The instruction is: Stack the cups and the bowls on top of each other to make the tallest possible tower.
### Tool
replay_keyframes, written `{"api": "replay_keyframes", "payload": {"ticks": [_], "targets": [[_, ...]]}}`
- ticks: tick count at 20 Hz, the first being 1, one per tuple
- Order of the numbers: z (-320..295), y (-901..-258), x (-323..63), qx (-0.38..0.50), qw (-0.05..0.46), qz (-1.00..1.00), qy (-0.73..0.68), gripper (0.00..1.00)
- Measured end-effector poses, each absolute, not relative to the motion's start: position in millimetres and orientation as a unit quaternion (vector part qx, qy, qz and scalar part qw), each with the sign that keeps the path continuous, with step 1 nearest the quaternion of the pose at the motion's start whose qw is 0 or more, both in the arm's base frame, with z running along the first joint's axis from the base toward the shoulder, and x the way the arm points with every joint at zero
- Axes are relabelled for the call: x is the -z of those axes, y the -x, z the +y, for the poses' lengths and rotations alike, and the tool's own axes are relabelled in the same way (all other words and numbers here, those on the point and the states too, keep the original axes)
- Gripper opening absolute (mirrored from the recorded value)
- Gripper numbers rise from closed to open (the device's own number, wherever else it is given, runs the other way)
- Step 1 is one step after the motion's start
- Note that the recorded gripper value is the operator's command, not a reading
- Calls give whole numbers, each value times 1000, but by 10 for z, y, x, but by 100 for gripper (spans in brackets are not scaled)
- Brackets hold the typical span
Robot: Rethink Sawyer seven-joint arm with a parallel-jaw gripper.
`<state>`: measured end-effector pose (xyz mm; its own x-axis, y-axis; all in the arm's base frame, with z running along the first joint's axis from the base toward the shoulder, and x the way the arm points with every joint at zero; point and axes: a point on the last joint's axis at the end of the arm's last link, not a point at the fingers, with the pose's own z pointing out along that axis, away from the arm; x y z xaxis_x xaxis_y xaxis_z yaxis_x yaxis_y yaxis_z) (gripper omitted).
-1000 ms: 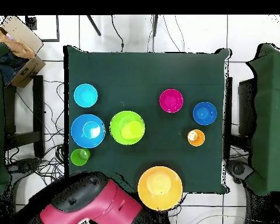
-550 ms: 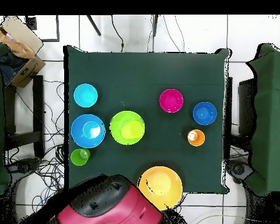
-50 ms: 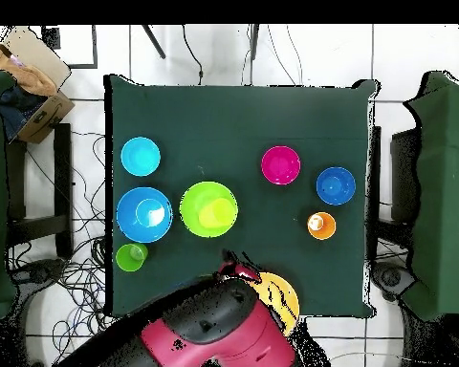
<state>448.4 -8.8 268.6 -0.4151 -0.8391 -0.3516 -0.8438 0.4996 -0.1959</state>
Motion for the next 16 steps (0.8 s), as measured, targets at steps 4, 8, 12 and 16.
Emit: {"api": "replay_keyframes", "payload": {"ticks": [4,8,12,16], "targets": [[-337,-4598,-2541,46,224,803,550,100],[-553,-4625,-2405,65,229,762,603,100],[-690,-4625,-2287,67,232,743,624,100],[-800,-4648,-2170,62,236,741,625,100]]}}
